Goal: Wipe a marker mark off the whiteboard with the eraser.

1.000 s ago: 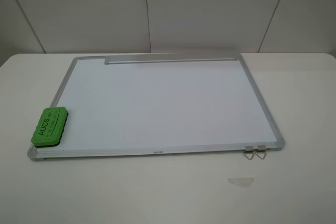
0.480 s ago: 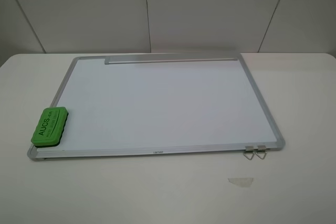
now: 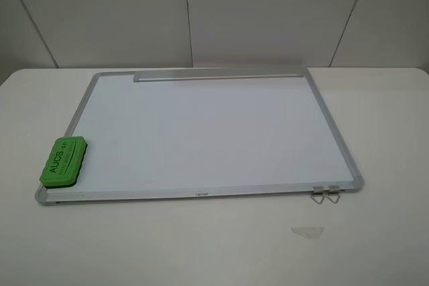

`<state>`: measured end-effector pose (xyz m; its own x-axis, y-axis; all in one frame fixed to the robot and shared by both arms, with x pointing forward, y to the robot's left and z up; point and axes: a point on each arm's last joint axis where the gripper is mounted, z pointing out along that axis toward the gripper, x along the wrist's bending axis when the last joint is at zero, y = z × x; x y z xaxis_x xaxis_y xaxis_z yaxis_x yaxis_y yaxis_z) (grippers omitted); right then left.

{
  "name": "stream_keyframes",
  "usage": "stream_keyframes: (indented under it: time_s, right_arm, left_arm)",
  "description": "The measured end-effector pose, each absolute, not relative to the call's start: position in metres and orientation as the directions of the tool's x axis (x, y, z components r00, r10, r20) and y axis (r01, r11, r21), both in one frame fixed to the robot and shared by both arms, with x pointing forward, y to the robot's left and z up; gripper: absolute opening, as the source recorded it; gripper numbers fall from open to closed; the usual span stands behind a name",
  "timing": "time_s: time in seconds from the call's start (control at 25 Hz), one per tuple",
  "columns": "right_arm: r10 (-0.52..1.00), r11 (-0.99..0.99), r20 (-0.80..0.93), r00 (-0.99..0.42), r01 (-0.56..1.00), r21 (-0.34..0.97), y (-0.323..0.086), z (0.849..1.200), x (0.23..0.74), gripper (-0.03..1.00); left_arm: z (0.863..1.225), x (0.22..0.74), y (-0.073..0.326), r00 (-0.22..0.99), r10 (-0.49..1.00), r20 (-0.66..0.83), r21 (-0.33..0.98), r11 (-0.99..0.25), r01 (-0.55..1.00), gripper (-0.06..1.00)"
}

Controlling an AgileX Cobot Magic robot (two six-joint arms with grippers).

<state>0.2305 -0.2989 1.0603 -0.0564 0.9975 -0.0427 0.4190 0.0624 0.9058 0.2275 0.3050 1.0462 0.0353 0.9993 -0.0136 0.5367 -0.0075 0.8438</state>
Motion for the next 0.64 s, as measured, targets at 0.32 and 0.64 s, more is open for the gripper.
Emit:
stream_keyframes:
  time_s: [0.32,0.64]
  right_arm:
    - [0.997,0.062,-0.043,-0.056,0.419,0.906,-0.2989,1.0603,0.2305,0.81]
    - [0.997,0.062,-0.043,-0.056,0.419,0.906,-0.2989,1.0603,0.2305,0.81]
  left_arm:
    - [1.0461,0.2276,0.305,0.035,0.999,-0.014,0.844,-0.007,0.537,0.63]
    - [1.0461,0.2276,0.305,0.035,0.999,-0.014,0.844,-0.007,0.537,0.63]
